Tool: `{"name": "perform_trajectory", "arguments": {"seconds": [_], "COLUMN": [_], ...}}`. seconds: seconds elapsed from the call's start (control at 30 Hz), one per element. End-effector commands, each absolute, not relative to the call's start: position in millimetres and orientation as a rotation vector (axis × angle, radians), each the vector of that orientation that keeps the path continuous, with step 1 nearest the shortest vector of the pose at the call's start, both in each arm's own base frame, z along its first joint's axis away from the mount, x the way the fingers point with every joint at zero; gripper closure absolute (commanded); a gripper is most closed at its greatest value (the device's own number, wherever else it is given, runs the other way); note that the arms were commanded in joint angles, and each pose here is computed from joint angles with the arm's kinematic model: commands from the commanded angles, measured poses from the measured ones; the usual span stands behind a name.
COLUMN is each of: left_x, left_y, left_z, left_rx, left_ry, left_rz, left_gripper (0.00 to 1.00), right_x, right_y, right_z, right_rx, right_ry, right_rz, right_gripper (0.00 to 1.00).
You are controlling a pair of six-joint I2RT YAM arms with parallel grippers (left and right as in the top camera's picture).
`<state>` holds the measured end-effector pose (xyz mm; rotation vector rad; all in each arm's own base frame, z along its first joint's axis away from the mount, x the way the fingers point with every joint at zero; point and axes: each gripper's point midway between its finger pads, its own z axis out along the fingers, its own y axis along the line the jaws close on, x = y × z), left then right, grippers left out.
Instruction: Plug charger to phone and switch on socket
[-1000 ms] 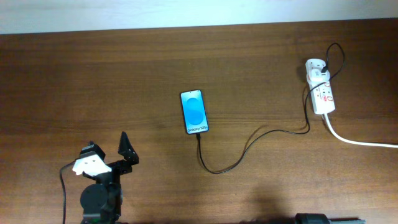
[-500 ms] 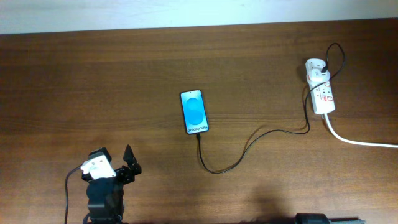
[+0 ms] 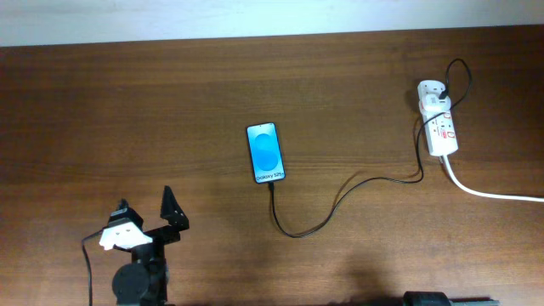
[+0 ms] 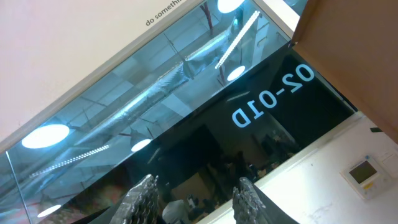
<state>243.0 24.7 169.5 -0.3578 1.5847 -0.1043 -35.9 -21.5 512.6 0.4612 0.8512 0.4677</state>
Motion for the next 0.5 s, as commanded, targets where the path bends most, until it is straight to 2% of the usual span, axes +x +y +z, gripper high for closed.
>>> {"name": "perform_trajectory", "arguments": {"seconds": [0.0,0.13,0.17,0.27,0.3,0.4,0.47], "left_x": [243.9,243.9,243.9,243.9,243.8,243.8,243.8], "left_y": [26.7,26.7,26.7,26.7,26.7,26.7,26.7], "left_z": [161.6,161.6,161.6,161.3,161.3,161.3,161.3], "left_rx": [-0.366,-0.366,-0.366,-0.366,-0.366,-0.366,-0.366], "left_ry": [1.587,1.587,1.587,1.589,1.589,1.589,1.589], "left_rz": [-0.093,-0.093,-0.093,-0.093,-0.093,-0.093,-0.093], "left_gripper": [0.01,0.01,0.01,0.01,0.01,0.01,0.01], "right_x": [-38.7,-18.0,-13.2,3.1,8.9,28.3,58.9], "right_y": [-18.8,-1.3,2.9,3.6,2.6,-11.9,-35.9], "right_z": [510.8,505.7,505.4,504.0,503.0,493.0,447.1], "right_rx": [0.444,0.358,0.336,0.336,0.342,0.414,0.578], "right_ry": [0.849,0.912,0.919,0.913,0.91,0.911,1.042], "right_rz": [0.466,0.517,0.527,0.506,0.497,0.454,0.361], "right_gripper": [0.57,0.51,0.45,0.1,0.01,0.01,0.01]}}
